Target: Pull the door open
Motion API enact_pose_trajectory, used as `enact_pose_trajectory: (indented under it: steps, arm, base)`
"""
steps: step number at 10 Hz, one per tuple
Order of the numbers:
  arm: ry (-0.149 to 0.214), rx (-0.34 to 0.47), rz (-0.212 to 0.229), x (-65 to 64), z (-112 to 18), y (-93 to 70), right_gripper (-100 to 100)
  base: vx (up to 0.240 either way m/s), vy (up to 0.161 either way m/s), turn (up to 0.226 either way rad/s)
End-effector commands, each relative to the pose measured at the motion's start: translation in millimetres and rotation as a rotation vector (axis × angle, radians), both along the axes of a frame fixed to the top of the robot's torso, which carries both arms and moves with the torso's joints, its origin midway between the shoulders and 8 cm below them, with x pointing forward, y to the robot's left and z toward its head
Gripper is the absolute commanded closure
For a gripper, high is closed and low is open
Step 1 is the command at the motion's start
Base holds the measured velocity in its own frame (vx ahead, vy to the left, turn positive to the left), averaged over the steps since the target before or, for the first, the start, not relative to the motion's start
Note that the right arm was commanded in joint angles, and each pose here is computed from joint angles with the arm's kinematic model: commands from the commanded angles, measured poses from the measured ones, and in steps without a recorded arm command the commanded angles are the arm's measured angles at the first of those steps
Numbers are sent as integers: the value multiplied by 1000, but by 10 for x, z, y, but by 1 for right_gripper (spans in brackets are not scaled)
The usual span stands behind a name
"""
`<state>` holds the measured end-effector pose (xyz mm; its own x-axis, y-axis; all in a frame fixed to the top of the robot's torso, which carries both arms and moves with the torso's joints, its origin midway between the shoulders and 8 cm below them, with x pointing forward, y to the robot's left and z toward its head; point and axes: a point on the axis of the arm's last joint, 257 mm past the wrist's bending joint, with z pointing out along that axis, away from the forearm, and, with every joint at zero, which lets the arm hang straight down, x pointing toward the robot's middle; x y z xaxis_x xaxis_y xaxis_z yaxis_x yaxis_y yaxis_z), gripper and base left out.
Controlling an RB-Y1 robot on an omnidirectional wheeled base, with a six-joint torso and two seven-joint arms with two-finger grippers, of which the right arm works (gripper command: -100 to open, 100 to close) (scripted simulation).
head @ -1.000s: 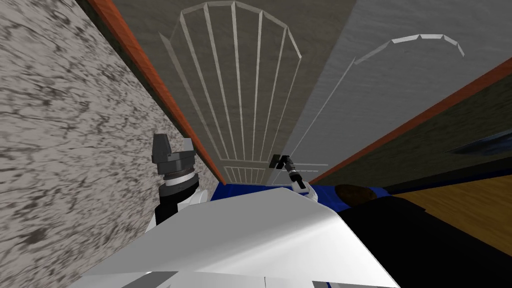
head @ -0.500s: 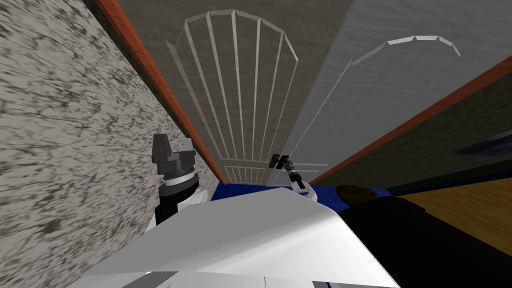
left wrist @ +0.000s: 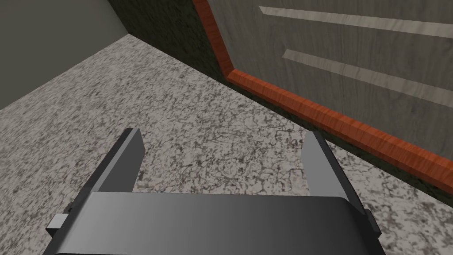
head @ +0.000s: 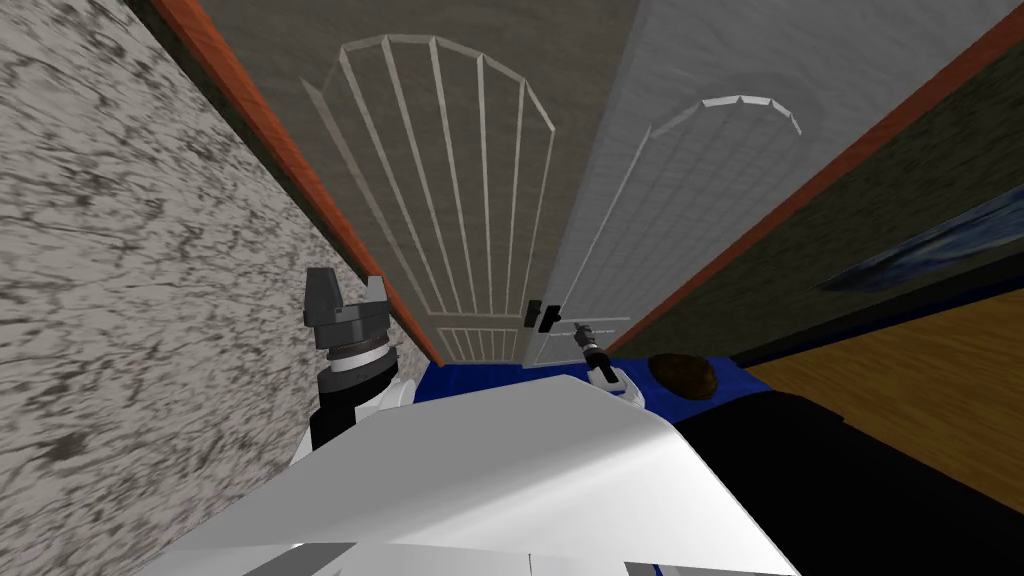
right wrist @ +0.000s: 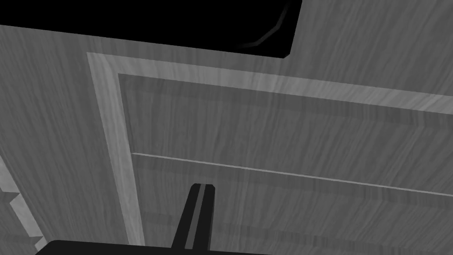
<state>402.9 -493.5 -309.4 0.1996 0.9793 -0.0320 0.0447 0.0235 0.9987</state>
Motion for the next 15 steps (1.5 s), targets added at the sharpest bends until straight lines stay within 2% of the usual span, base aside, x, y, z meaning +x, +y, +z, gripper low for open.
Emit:
enact_pose_trajectory:
  steps: [1, 5, 6, 7, 8, 10, 11, 13, 15]
  arm:
    - [-11, 5, 28, 3, 33, 113, -100]
    - [-41, 24, 110, -6, 126, 453, -100]
    - [-36, 20, 96, 2, 115, 414, -100]
    - [-16, 12, 65, -67, 54, 257, -100]
    - [-10, 10, 56, -84, 39, 214, -100]
    - [12, -1, 17, -145, -23, 28, -100]
    - [14, -3, 7, -130, -32, -10, -100]
    - [2, -1, 15, -48, -3, 54, -100]
    - [-17, 5, 36, 56, 49, 177, -100]
  base:
    - [-177, -41, 56]
    - [-189, 133, 60]
    - [-84, 80, -2]
    - [-39, -77, -139]
    - [-22, -159, -120]
    - [33, -170, -87]
    - [127, -156, -10]
    - [153, -29, 80]
    - [200, 89, 117]
